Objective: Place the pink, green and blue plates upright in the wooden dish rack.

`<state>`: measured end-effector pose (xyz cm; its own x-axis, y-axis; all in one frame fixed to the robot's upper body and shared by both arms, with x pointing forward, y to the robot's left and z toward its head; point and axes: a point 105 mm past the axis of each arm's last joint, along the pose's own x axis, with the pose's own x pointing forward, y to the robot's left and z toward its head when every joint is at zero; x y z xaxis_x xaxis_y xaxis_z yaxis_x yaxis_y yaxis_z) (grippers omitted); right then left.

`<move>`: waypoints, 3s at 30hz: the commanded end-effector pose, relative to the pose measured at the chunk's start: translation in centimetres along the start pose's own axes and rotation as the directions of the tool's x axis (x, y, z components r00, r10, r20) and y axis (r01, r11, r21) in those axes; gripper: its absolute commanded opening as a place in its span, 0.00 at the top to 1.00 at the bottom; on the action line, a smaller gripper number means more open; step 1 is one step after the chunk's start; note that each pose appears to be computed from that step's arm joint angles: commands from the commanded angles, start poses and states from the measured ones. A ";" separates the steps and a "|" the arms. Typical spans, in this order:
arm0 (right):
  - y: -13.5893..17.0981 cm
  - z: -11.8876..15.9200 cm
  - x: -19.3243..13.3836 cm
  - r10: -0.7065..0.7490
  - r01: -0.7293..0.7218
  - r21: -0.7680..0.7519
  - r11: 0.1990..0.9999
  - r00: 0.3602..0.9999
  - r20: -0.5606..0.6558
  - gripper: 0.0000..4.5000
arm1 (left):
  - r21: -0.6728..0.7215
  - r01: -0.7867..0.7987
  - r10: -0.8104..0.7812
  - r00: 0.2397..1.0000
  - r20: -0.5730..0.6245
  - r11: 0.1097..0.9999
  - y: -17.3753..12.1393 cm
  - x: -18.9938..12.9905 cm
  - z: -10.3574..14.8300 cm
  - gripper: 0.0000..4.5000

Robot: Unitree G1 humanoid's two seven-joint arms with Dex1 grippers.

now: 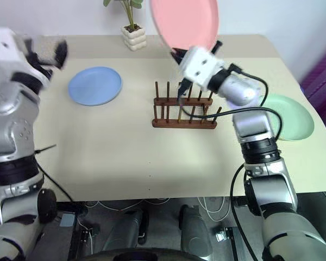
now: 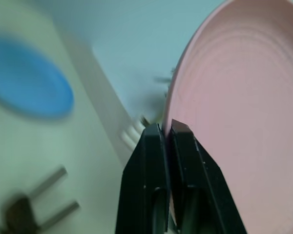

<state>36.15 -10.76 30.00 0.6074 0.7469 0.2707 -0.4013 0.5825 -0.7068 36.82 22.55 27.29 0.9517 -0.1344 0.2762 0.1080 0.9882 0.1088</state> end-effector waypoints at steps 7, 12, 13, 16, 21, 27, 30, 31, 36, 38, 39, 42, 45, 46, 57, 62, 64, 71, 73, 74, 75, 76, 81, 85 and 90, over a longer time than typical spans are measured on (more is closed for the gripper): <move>-0.8 3.6 -6.2 0.086 -0.189 0.543 0.818 0.974 0.208 1.00 | -0.101 0.467 -0.465 0.884 0.043 0.879 -6.9 -4.3 -1.6 0.01; -1.6 2.5 -8.2 0.019 -0.159 0.684 0.712 0.978 0.208 1.00 | -0.210 0.630 -0.646 0.764 -0.010 0.748 -9.9 -7.3 -4.1 0.01; -1.6 2.0 -8.5 0.017 -0.150 0.701 0.697 0.981 0.192 1.00 | -0.242 0.653 -0.674 0.739 -0.004 0.717 -10.5 -7.8 -4.3 0.01; -1.7 0.6 -9.2 -0.006 -0.107 0.754 0.649 0.989 0.146 1.00 | -0.285 0.684 -0.711 0.703 0.011 0.671 -11.8 -8.3 -4.5 0.01; -1.5 -0.3 -9.8 -0.027 -0.098 0.801 0.591 0.990 0.141 1.00 | -0.306 0.694 -0.726 0.687 0.011 0.652 -12.8 -8.4 -4.8 0.01; -1.4 -1.3 -10.2 -0.056 -0.075 0.842 0.535 0.991 0.124 1.00 | -0.333 0.721 -0.762 0.647 0.012 0.607 -13.6 -9.2 -4.9 0.01; -1.1 -1.4 -10.4 -0.055 -0.089 0.864 0.496 0.990 0.134 1.00 | -0.339 0.733 -0.781 0.624 -0.010 0.590 -14.1 -9.6 -5.4 0.01; -1.1 -1.4 -10.5 -0.055 -0.091 0.867 0.489 0.989 0.135 1.00 | -0.338 0.736 -0.786 0.618 -0.016 0.586 -14.3 -9.7 -5.5 0.01; -0.8 -1.1 -10.6 -0.046 -0.108 0.871 0.480 0.988 0.148 1.00 | -0.337 0.737 -0.787 0.616 -0.022 0.586 -14.5 -9.7 -5.7 0.01; -0.7 -1.2 -10.6 -0.044 -0.106 0.874 0.475 0.989 0.144 1.00 | -0.337 0.736 -0.787 0.616 -0.023 0.587 -14.6 -9.7 -5.7 0.01; -0.7 -1.3 -10.7 -0.048 -0.101 0.877 0.470 0.989 0.139 1.00 | -0.337 0.737 -0.787 0.616 -0.023 0.586 -14.6 -9.7 -5.7 0.01; -0.8 -1.8 -10.8 -0.068 -0.085 0.888 0.452 0.989 0.130 1.00 | -0.336 0.738 -0.789 0.614 -0.023 0.584 -14.6 -9.7 -5.8 0.01; -0.7 -2.2 -10.8 -0.081 -0.079 0.901 0.426 0.989 0.125 1.00 | -0.336 0.741 -0.791 0.612 -0.022 0.582 -14.7 -9.7 -5.7 0.01; -0.7 -2.4 -10.8 -0.085 -0.078 0.905 0.417 0.989 0.125 1.00 | -0.337 0.741 -0.792 0.611 -0.021 0.581 -14.7 -9.7 -5.7 0.01; -1.1 -4.4 -11.2 -0.118 -0.039 0.936 0.351 0.989 0.085 1.00 | -0.305 0.747 -0.787 0.616 -0.013 0.590 -14.7 -9.7 -5.5 0.01; -1.1 -4.8 -11.3 -0.124 -0.025 0.939 0.343 0.990 0.072 0.79 | -0.282 0.750 -0.787 0.617 -0.028 0.598 -14.7 -9.6 -5.5 0.00; -1.1 -4.9 -11.4 -0.125 -0.022 0.939 0.343 0.990 0.069 0.58 | -0.279 0.750 -0.786 0.618 -0.031 0.600 -14.7 -9.5 -5.6 0.00; -1.8 -5.6 -11.7 -0.162 0.045 0.920 0.389 0.987 0.021 0.01 | -0.279 0.751 -0.788 0.615 -0.034 0.598 -14.8 -9.5 -5.7 0.00; -3.5 -6.3 -12.1 -0.239 0.135 0.894 0.427 0.970 -0.033 0.01 | -0.279 0.752 -0.788 0.614 -0.034 0.598 -14.9 -9.4 -5.7 0.00; -4.2 -6.5 -12.3 -0.271 0.166 0.886 0.433 0.961 -0.048 0.01 | -0.278 0.752 -0.788 0.614 -0.034 0.598 -14.9 -9.4 -5.7 0.00; -5.4 -6.7 -12.9 -0.321 0.210 0.873 0.441 0.945 -0.066 0.01 | -0.278 0.751 -0.788 0.615 -0.034 0.598 -14.9 -9.4 -5.7 0.00; -6.4 -6.8 -13.4 -0.360 0.248 0.858 0.449 0.930 -0.081 0.01 | -0.278 0.751 -0.787 0.616 -0.034 0.599 -14.9 -9.4 -5.8 0.00; -9.2 -7.2 -16.3 -0.440 0.399 0.758 0.516 0.883 -0.164 0.01 | -0.267 0.737 -0.770 0.637 -0.033 0.621 -14.5 -9.1 -5.8 0.00; -8.4 -9.4 -18.8 -0.328 0.489 0.575 0.656 0.871 -0.366 0.01 | -0.263 0.735 -0.767 0.640 -0.033 0.625 -14.4 -9.0 -5.8 0.00; -5.3 -14.4 -22.2 -0.116 0.445 0.308 0.841 0.704 -0.701 0.01 | -0.271 0.758 -0.795 0.605 -0.045 0.593 -14.8 -9.2 -6.0 0.00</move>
<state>34.83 -34.57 18.83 0.9596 0.2612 -0.1042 -0.2739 0.9520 -0.1365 28.47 9.87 16.63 0.5287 -0.8484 0.0276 0.8488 0.5283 -0.0217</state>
